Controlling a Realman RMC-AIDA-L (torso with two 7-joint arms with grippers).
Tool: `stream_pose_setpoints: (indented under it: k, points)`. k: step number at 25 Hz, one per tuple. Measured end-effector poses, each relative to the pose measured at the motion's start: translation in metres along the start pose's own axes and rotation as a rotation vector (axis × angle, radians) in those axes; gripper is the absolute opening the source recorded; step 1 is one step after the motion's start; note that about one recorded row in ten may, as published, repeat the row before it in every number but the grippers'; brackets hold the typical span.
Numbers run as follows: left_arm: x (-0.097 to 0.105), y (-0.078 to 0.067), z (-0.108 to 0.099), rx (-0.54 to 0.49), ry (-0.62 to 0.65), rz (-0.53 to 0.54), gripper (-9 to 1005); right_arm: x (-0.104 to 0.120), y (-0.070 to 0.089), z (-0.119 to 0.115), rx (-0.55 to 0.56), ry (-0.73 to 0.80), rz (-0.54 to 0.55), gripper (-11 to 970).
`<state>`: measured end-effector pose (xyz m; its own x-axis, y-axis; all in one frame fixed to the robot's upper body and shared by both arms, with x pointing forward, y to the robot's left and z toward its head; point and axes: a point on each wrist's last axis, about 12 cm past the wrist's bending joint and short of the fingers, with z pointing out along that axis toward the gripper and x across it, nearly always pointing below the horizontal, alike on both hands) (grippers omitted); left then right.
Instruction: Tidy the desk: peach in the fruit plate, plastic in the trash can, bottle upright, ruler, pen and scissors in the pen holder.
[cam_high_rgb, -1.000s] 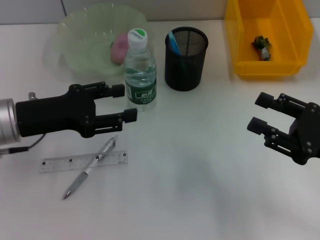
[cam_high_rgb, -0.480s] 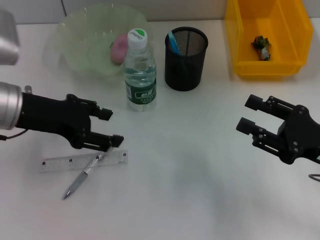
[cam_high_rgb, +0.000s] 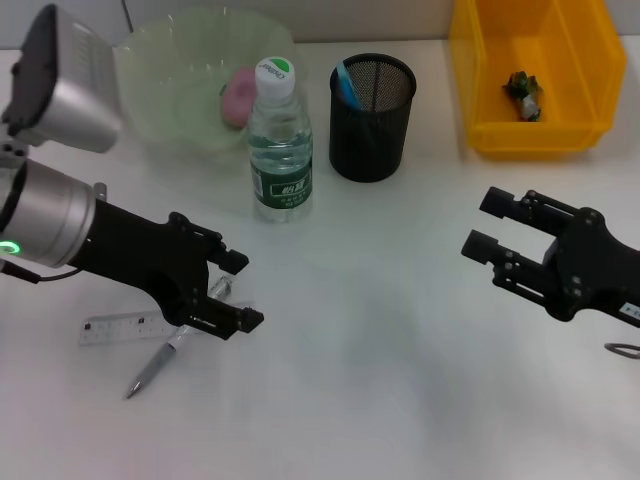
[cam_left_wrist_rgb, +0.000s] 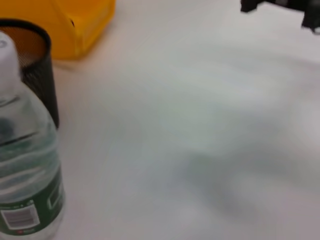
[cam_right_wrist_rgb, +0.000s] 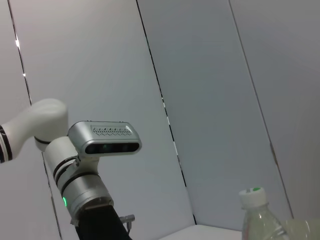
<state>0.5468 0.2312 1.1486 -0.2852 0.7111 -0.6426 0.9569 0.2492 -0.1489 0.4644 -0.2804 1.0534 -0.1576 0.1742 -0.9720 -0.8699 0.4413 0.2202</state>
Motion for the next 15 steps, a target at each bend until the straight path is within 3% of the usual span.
stream_pose_setpoints:
  k: [15]
  points:
    - [-0.022,0.001,0.027,-0.017,0.150,0.106,723,0.006,-0.001,0.010,0.000,0.014,0.024,603]
